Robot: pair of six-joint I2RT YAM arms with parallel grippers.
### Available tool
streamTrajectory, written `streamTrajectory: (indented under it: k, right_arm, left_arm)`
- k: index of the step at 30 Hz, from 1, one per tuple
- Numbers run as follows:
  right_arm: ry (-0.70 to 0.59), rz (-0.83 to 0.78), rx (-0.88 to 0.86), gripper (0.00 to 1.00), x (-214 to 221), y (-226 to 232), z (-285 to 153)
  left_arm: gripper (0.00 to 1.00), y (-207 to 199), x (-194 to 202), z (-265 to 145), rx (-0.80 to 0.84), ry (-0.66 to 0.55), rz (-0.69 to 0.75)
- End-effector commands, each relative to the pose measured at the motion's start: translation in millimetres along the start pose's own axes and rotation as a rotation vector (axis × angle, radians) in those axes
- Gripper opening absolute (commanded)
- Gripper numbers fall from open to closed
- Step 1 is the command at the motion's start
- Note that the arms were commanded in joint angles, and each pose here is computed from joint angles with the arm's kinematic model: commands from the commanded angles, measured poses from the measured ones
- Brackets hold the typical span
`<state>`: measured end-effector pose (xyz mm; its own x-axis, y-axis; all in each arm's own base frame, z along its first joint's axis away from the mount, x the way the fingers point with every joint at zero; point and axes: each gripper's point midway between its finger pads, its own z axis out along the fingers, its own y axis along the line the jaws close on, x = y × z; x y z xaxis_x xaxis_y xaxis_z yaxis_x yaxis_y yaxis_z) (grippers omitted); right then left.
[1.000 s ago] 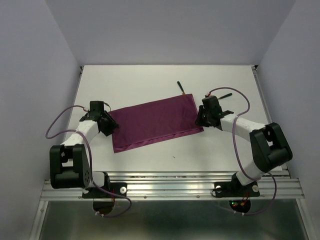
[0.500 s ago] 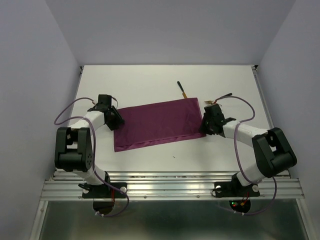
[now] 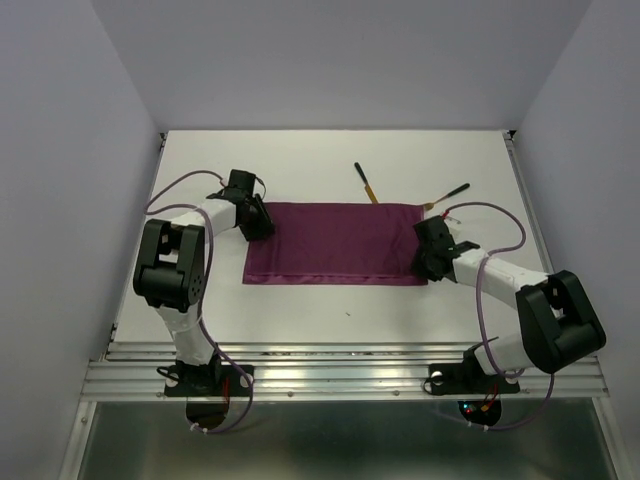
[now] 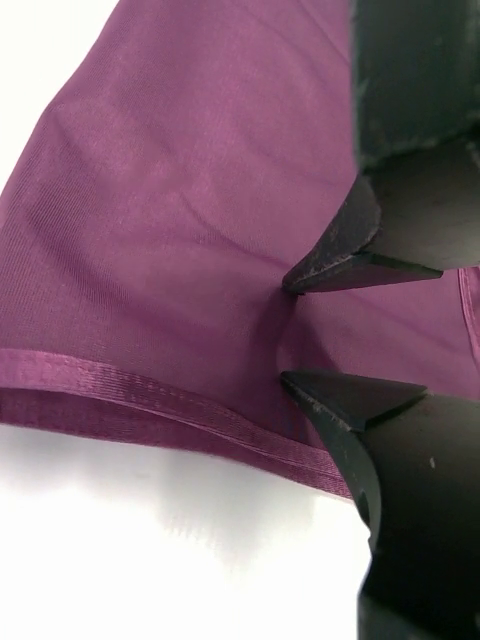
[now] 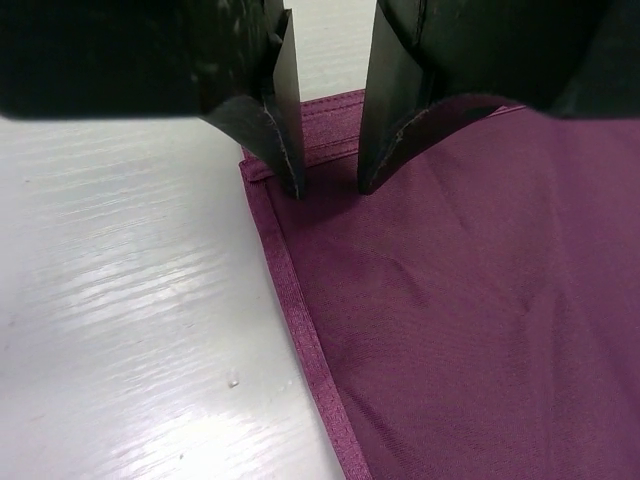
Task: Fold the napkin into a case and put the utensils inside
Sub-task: Move the rectangle-folded napkin to the center of the board, then smooth out the rectangle-folded napkin at the center of the board.
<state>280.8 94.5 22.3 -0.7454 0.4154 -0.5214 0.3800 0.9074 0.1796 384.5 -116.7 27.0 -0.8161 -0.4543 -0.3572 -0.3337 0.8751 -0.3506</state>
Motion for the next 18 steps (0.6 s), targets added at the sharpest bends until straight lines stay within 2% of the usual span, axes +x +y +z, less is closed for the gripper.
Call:
streamTrajectory:
  k: [1, 2, 4, 8, 15, 18]
  right_arm:
    - [-0.060, -0.022, 0.087, 0.34, -19, -10, -2]
    - [-0.071, -0.025, 0.066, 0.35, -25, -4, -5]
    - [-0.081, -0.027, 0.051, 0.37, -30, 1, -7]
    - [-0.106, -0.018, 0.007, 0.41, -40, 11, -17]
    - [-0.106, -0.024, -0.026, 0.44, -43, 18, -20]
    - [-0.106, -0.033, -0.034, 0.44, -45, 21, -19]
  left_arm:
    - [0.49, -8, -28, -13, -0.017, -0.071, 0.043]
    - [0.50, -12, -38, -29, -0.016, -0.113, 0.056]
    - [0.50, -11, -43, -35, -0.028, -0.133, 0.064]
    - [0.51, 3, -38, -61, -0.080, -0.159, 0.063]
    - [0.49, 57, 30, -75, -0.186, -0.080, 0.002]
    - [0.47, 64, 50, -79, -0.189, -0.061, -0.012]
